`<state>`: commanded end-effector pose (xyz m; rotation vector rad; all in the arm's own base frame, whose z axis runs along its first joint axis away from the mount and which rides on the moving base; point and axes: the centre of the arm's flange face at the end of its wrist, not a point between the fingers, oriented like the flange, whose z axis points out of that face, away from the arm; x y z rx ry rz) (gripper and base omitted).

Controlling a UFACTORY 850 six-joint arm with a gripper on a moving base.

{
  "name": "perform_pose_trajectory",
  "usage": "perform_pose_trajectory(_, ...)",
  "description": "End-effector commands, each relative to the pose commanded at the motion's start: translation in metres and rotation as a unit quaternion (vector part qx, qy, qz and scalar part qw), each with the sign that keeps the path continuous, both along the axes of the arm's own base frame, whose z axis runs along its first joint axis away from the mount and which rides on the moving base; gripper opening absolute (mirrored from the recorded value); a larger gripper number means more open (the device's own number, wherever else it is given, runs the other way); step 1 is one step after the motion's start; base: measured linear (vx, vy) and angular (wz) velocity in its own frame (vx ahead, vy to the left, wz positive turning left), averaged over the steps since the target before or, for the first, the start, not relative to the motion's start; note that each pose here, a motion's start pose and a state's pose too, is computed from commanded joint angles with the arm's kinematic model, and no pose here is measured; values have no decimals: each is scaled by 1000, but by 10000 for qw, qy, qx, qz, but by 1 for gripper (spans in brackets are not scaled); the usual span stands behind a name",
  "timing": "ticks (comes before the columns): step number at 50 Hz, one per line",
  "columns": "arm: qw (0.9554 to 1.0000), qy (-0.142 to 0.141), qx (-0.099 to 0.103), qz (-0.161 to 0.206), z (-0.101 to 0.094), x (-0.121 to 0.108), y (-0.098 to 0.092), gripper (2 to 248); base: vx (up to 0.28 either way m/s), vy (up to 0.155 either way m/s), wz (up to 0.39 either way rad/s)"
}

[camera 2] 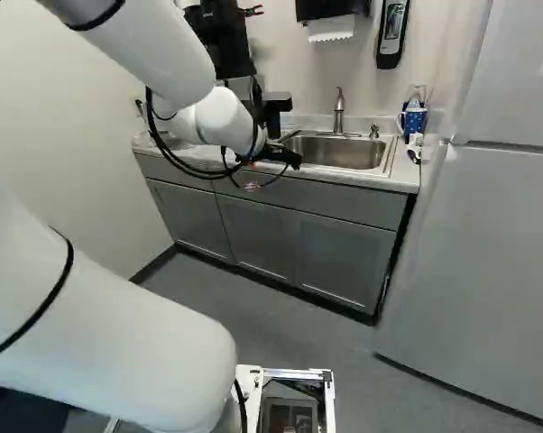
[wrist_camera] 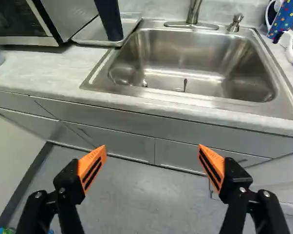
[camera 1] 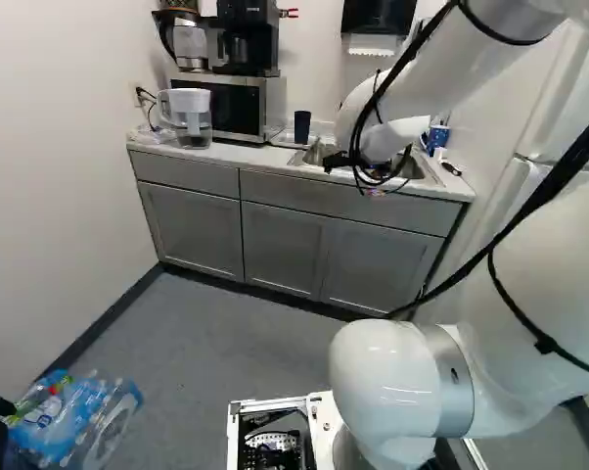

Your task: Rinse the cup and place it in the tray

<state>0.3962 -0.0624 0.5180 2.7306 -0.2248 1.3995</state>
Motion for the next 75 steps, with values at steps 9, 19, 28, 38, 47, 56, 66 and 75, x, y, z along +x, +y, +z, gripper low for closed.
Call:
perform_pose_trajectory(9, 9997, -216, -30, 128, -26, -12, 11, 247, 0, 0, 0)
perform_pose_trajectory(19, 9987, -434, -57, 252, -52, -27, 22, 247, 0, 0, 0)
perform_pose_trajectory(28, 9975, -612, -78, 351, -72, -41, 31, 247, 0, 0, 0)
perform_pose_trajectory(38, 9958, -790, -97, 447, -91, -56, 39, 247, 0, 0, 0)
perform_pose_trajectory(47, 9942, -932, -112, 522, -105, -70, 45, 247, 0, 0, 0)
perform_pose_trajectory(56, 9926, -1057, -124, 587, -117, -82, 49, 247, 0, 0, 0)
perform_pose_trajectory(66, 9908, -1178, -135, 648, -129, -95, 54, 247, 0, 0, 0)
perform_pose_trajectory(75, 9894, -1266, -143, 692, -137, -105, 57, 247, 0, 0, 0)
